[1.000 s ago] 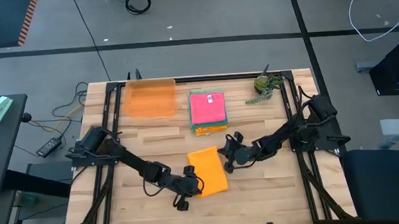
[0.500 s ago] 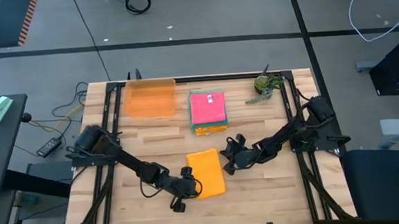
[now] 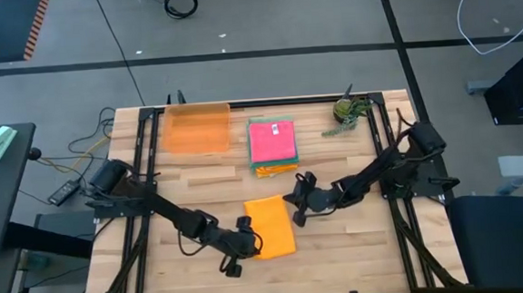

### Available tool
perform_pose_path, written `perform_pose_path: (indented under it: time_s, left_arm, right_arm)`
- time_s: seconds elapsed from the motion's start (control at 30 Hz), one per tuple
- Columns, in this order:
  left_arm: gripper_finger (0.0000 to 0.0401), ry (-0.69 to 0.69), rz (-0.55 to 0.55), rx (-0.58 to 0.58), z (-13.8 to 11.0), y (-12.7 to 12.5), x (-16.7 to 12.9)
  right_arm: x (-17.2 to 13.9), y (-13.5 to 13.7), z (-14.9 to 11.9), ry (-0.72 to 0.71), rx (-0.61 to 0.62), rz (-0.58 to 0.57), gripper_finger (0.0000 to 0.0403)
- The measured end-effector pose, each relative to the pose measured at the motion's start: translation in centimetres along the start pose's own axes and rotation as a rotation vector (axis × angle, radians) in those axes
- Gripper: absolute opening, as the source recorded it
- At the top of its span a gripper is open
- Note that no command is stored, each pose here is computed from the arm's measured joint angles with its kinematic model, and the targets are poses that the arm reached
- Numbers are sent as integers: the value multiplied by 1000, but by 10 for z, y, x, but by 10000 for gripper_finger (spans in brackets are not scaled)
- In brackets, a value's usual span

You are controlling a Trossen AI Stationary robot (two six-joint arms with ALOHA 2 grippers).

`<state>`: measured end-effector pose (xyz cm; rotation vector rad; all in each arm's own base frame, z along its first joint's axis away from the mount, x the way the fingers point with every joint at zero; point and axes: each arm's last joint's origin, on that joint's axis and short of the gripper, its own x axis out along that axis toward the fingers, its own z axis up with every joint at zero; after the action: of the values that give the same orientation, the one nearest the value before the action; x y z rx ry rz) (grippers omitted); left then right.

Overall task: Fold microfiber towels
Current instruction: Fold the orange towel

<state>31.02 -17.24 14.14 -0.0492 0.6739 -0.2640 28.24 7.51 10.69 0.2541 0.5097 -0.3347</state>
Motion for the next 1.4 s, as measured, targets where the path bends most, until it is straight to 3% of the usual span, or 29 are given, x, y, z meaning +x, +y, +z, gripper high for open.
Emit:
perform_pose_path:
  time_s: [0.23,0.53,0.8,1.03,1.27,1.4]
  left_arm:
    - [13,44,13,-46,-14,1,15]
    - [16,103,31,-50,-20,7,17]
    - [15,214,104,-38,-23,30,14]
    - [6,280,150,14,-15,49,-5]
    - [27,282,179,43,8,65,-45]
    - [22,225,181,21,20,67,-61]
  right_arm:
    - [20,3,3,31,-26,38,3]
    - [20,-2,-7,160,17,-28,3]
    - [0,19,-22,219,93,10,3]
    - [-34,40,-26,293,126,98,3]
    - [-66,44,0,152,132,82,3]
    - [-64,41,15,43,137,64,3]
